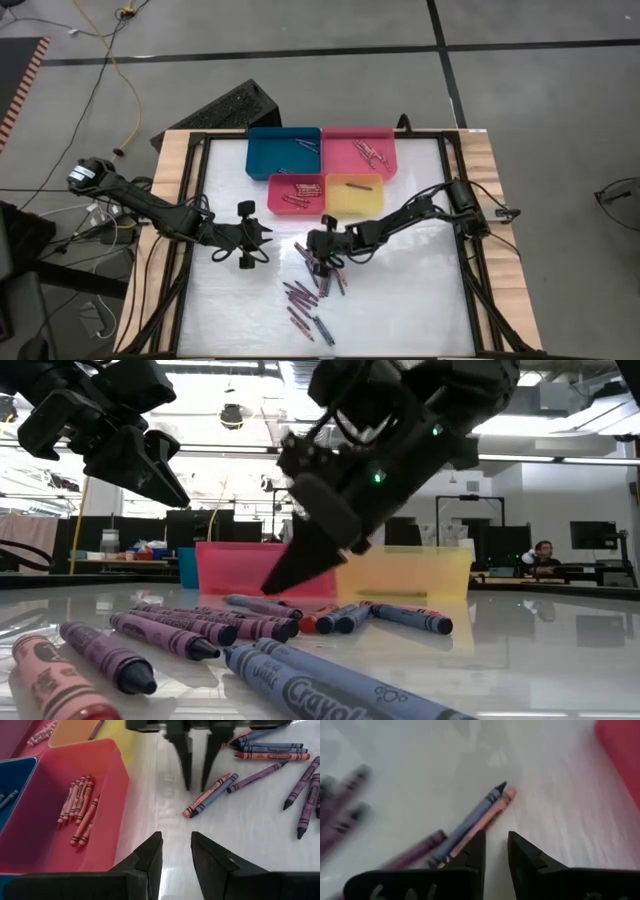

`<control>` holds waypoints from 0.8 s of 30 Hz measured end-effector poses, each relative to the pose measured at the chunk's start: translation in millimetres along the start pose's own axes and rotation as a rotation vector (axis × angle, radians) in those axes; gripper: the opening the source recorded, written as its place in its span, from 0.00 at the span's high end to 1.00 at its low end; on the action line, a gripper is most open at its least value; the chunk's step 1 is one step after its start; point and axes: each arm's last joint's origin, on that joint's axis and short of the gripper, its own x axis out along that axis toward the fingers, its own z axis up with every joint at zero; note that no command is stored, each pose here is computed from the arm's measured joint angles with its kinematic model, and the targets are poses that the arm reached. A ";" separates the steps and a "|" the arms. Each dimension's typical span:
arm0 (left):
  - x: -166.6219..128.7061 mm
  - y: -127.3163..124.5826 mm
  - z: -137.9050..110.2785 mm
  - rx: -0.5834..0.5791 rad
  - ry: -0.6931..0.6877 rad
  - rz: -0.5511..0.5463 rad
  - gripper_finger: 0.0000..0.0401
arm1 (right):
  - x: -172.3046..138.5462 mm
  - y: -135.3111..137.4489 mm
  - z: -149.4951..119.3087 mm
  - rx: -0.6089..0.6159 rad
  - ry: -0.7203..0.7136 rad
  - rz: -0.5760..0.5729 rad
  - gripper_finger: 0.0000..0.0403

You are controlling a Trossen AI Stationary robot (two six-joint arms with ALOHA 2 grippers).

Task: Sort crayons
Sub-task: Put the blue crayon into the blue bin

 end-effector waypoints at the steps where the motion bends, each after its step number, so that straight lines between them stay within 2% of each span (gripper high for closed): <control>1: 0.0 0.0 0.0 0.000 0.000 0.000 0.77 | 0.1 1.9 -2.2 -0.028 0.008 0.002 0.80; 12: -0.1 0.0 0.1 0.000 -0.001 -0.002 0.77 | -3.2 9.1 0.7 -0.055 -0.045 -0.044 0.80; 17: -0.1 0.0 0.1 0.000 -0.001 -0.002 0.77 | -5.6 17.0 5.0 -0.096 -0.106 -0.022 0.80; 24: 3.9 -1.7 -1.9 -0.006 0.018 0.003 0.77 | -5.7 17.6 3.9 -0.099 -0.097 -0.022 0.80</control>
